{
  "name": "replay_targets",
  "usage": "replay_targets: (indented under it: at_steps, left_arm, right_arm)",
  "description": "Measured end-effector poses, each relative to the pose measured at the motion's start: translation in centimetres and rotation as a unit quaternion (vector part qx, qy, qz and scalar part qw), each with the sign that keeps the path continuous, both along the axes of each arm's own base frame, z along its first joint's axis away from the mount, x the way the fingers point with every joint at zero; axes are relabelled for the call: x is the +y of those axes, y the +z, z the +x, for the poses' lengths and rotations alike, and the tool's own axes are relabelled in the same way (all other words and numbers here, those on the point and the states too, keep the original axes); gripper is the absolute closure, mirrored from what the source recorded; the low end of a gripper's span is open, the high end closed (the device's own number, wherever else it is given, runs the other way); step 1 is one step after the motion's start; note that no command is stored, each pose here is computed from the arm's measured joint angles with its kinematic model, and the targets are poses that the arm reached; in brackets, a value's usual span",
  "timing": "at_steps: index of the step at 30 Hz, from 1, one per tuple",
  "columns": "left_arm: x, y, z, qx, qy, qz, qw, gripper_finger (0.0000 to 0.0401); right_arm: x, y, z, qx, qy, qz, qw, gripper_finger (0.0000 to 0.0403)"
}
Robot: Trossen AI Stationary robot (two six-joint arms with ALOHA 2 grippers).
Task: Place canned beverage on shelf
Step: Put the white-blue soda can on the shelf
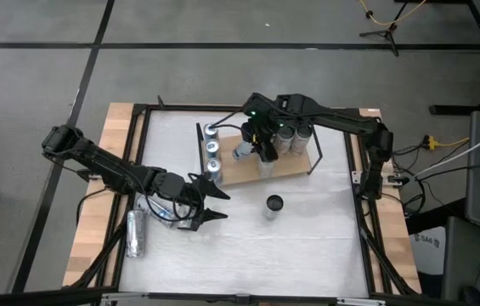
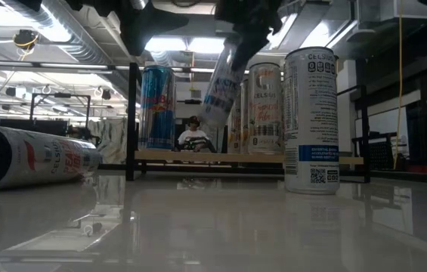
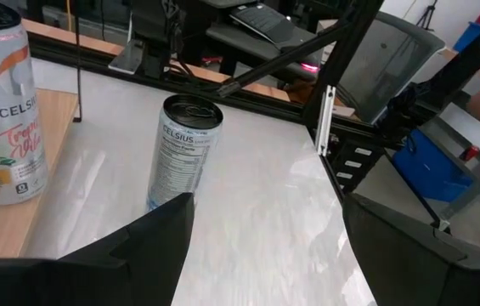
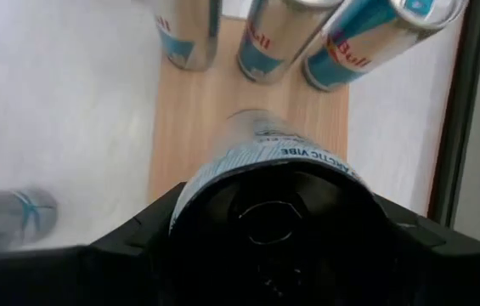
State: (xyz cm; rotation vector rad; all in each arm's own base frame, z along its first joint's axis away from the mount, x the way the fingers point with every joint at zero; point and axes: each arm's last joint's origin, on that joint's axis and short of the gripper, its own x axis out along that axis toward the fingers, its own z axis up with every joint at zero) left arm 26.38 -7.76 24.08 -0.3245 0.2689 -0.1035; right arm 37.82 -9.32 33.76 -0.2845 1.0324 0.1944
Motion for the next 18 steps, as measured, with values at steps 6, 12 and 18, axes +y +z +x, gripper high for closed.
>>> replay_targets:
  at_steps: [6, 12, 18]
  left_arm:
    - [0.1, 0.0, 0.0, -0.001, 0.013, 0.003, 1.000, 0.0105]
    - [0.1, 0.0, 0.0, -0.001, 0.013, 0.003, 1.000, 0.0105]
    - [0.1, 0.0, 0.0, -0.001, 0.013, 0.003, 1.000, 0.0105]
  right_arm:
    - [-0.3, -1.5, 0.8, 0.018, 0.010, -0.001, 1.000, 0.0155]
    - [-0.4, -1.5, 0.9, 0.016, 0.010, -0.001, 1.000, 0.0155]
    - [-0.4, -1.8, 1.0, 0.022, 0.010, 0.001, 1.000, 0.0155]
